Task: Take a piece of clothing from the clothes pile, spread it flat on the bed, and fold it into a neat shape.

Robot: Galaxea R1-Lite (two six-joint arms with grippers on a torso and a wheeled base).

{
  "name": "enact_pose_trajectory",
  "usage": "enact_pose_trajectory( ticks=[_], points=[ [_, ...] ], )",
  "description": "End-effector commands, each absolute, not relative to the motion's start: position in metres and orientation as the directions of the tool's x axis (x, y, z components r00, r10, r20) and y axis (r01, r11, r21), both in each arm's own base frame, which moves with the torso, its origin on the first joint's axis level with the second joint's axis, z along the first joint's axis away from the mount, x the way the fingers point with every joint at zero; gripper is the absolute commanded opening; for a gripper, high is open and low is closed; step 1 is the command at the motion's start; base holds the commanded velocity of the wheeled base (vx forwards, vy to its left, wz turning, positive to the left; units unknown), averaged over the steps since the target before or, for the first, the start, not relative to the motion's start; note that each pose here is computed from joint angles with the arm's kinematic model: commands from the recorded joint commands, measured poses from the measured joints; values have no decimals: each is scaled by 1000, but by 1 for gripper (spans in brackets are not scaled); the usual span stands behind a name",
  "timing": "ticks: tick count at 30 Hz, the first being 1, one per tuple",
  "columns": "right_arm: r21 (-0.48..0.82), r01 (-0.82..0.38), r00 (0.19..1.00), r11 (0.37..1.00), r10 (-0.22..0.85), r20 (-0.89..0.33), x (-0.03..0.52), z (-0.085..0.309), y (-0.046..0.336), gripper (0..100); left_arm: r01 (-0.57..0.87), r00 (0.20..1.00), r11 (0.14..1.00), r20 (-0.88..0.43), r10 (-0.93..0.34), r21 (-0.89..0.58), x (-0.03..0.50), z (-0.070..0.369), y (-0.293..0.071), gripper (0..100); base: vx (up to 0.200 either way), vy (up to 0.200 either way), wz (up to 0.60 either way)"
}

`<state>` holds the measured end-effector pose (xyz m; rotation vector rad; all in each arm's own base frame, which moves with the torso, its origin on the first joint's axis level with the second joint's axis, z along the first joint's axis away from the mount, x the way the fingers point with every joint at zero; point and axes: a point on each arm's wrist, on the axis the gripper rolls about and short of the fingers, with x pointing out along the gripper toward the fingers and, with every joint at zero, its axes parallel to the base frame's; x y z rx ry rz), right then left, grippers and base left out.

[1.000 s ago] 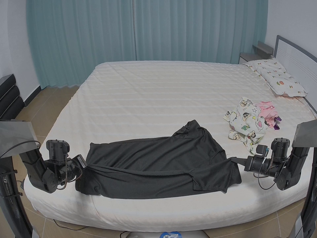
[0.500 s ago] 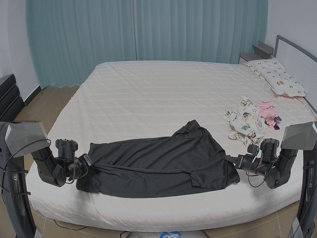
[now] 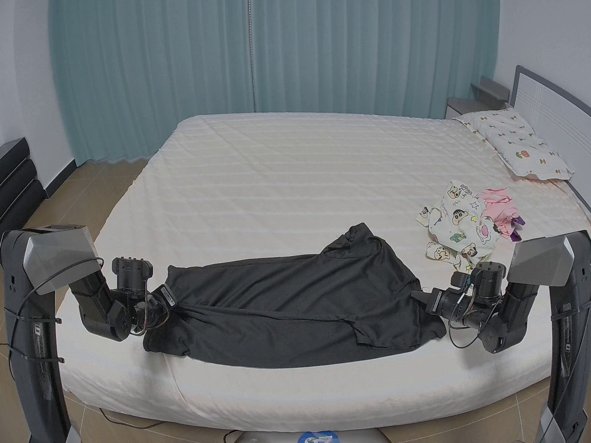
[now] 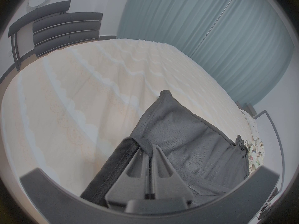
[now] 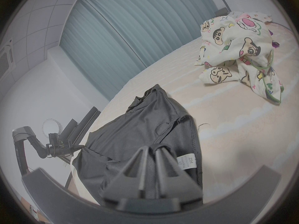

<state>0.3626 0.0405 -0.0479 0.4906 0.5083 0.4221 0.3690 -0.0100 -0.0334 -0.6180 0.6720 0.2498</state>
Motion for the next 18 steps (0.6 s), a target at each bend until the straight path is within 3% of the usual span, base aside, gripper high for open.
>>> enact_pose_trajectory(
  ticks=[1,9,18],
  points=[
    [543,-252,787,801,497,-367,363,-55,42,100,-414,757,791,-653,25,-450,371,-36,-9,100,0,0,0],
    [589,-180,881,788,395,-261,365,-18,36,100,-463,750,753,-660,51,-468,373,-32,5,100,0,0,0],
    [589,-119,880,799,359,-310,326,5,36,100,-464,782,696,-623,31,-548,355,3,39,100,0,0,0]
  ],
)
